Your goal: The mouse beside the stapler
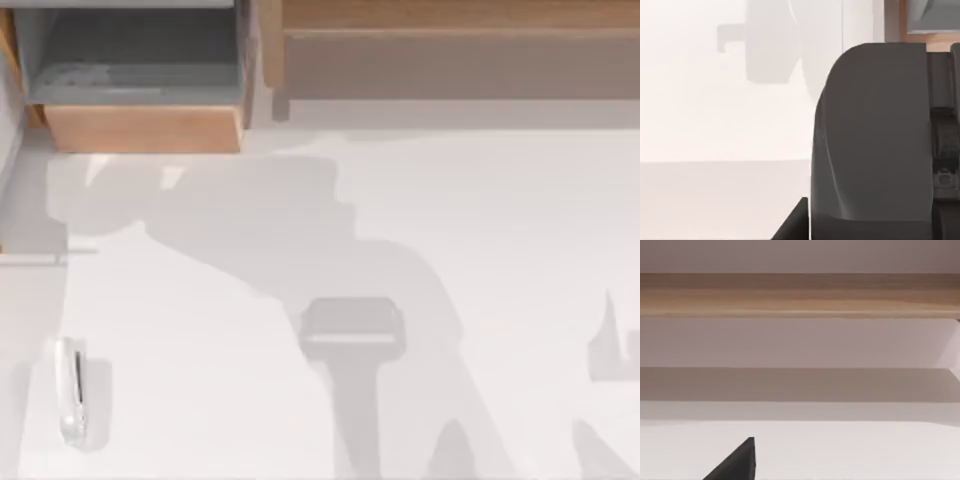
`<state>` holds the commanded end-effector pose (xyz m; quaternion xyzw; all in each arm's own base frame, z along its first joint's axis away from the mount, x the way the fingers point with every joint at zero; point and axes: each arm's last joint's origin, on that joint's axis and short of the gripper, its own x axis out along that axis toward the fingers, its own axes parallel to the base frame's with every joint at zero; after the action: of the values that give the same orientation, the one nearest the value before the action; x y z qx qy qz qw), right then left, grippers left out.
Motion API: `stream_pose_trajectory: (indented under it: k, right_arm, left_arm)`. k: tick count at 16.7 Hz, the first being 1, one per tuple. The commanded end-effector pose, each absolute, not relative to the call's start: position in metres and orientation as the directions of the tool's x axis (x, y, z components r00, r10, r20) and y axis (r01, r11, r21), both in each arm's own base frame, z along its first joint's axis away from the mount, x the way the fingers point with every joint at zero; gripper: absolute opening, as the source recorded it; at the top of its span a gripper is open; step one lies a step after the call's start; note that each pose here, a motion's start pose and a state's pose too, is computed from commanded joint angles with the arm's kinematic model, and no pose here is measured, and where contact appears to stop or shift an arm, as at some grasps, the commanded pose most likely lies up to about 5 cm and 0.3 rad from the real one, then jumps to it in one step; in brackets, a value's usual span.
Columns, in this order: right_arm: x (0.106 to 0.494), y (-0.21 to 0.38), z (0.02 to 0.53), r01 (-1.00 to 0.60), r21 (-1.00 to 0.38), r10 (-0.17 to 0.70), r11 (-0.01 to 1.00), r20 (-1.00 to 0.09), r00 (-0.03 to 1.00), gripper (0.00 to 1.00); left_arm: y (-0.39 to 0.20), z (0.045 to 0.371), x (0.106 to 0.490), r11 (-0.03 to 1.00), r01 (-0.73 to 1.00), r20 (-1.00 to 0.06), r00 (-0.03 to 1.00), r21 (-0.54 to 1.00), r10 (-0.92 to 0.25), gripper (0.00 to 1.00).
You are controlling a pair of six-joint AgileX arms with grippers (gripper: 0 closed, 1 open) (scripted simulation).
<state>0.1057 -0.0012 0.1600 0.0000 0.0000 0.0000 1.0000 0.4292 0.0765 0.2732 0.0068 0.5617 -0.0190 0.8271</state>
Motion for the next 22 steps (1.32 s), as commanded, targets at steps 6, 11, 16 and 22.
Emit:
stream_pose_trajectory:
  k: [6,11,16,22]
  right_arm:
    - [0.106,-0.001,0.160,0.000,0.000,0.000,1.000,0.000,1.000,1.00]
    - [0.106,-0.001,0.160,0.000,0.000,0.000,1.000,0.000,1.000,1.00]
    - [0.106,-0.001,0.160,0.000,0.000,0.000,1.000,0.000,1.000,1.00]
    - [0.106,-0.001,0.160,0.000,0.000,0.000,1.000,0.000,1.000,1.00]
  left_arm:
    - [-0.037,0.253,0.375,0.996,0.057,-0.948,0.309,-0.067,-0.082,0.00]
    - [-0.105,0.211,0.311,0.997,0.047,-0.973,0.217,-0.067,-0.075,0.00]
    - [-0.138,0.172,0.253,0.999,0.029,-0.989,0.145,-0.033,-0.037,0.00]
    - [-0.147,0.152,0.225,1.000,0.023,-0.995,0.103,-0.002,-0.005,0.00]
